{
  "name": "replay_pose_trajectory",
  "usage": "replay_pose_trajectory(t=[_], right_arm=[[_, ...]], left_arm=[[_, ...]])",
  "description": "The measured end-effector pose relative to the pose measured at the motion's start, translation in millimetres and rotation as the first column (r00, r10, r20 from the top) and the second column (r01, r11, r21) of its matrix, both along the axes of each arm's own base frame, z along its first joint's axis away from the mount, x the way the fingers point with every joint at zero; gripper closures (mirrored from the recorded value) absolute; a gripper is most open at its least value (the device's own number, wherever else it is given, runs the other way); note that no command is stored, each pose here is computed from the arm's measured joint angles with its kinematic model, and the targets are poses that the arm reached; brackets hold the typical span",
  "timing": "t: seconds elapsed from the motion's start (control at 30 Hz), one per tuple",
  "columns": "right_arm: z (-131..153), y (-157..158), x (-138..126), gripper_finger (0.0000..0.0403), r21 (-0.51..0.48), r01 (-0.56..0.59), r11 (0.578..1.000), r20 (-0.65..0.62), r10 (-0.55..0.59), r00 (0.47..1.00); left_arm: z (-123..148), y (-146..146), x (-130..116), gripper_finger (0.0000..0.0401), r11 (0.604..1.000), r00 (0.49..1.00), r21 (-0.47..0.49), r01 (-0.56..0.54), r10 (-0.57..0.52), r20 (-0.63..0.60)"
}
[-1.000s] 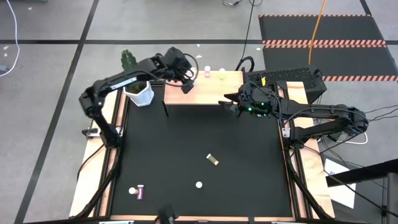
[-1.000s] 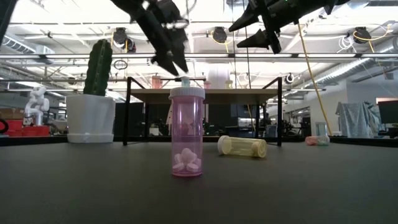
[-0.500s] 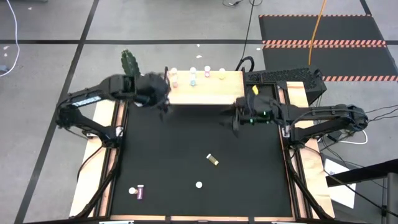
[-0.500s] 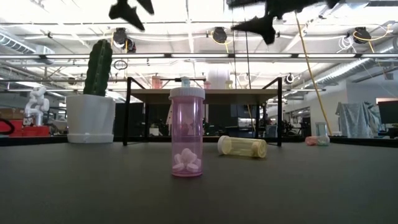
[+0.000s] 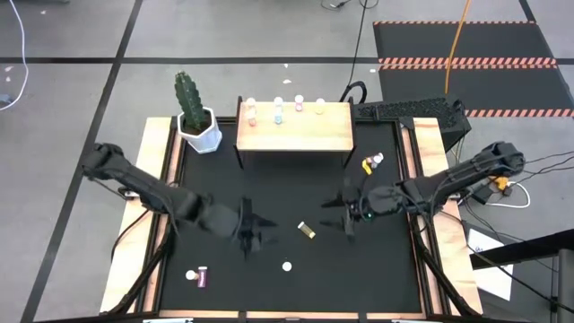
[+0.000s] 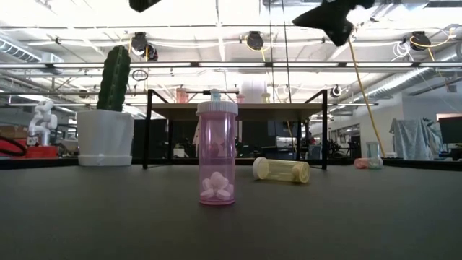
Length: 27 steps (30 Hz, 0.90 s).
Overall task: Pick and place medicine bottles onto shelf by color
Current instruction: Put the right pink pill bottle aligned with the other pink pill bottle on the shelf
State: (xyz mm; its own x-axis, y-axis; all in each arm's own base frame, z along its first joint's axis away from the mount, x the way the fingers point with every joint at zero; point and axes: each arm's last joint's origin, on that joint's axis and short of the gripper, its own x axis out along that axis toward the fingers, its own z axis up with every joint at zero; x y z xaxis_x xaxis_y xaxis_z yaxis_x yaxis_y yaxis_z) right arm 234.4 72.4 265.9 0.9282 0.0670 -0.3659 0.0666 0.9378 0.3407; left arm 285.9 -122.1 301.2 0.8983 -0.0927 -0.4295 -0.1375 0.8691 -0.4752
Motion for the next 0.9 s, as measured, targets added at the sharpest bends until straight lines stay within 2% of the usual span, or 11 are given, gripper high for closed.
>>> replay_pose_trajectory(t=[0.07,0.2,0.3,0.43,0.53,0.6,0.73,0.9], right_arm=[[-7.8,6.5,-3.8,0.0149,0.012,-0.027,1.0,-0.025,0.027,0.999],[-27.7,21.7,-7.7,0.0149,0.048,-0.062,0.997,-0.099,0.066,0.993],[-40.2,38.8,-8.0,0.0149,0.058,-0.105,0.993,-0.145,0.112,0.983],[-62.5,60.9,-5.1,0.0149,0.014,-0.134,0.991,-0.203,0.134,0.97],[-80.3,77.3,0.8,0.0149,-0.124,-0.196,0.973,-0.194,0.17,0.966],[-92.8,87.3,9.1,0.0149,-0.172,-0.223,0.96,-0.158,0.196,0.968],[-108.7,101.9,26.8,0.0149,-0.122,-0.194,0.973,-0.016,0.194,0.981],[-131.6,107.4,34.0,0.0149,-0.104,-0.154,0.983,0.002,0.155,0.988]], left_arm=[[-21.5,-14.8,-0.1,0.0155,1.0,1.0,-0.001,0.017,-0.017,0.013],[-45.8,-35.2,2.4,0.0155,0.999,1.0,-0.036,0.02,-0.02,0.001],[-52.2,-40.9,7.0,0.0155,0.999,0.999,-0.021,0.032,-0.033,-0.016],[-49.7,-37.5,9.7,0.0155,0.996,0.998,0.067,0.063,-0.063,-0.001],[-46.7,-32.7,7.7,0.0155,0.978,0.993,0.172,0.116,-0.116,-0.011],[-42.5,-29.2,6.6,0.0155,0.97,0.99,0.198,0.138,-0.139,-0.007],[-37.7,-26.0,1.9,0.0155,0.965,0.983,0.188,0.181,-0.18,-0.025],[-38.9,-30.8,-3.9,0.0155,0.952,0.974,0.208,0.225,-0.218,-0.057]])
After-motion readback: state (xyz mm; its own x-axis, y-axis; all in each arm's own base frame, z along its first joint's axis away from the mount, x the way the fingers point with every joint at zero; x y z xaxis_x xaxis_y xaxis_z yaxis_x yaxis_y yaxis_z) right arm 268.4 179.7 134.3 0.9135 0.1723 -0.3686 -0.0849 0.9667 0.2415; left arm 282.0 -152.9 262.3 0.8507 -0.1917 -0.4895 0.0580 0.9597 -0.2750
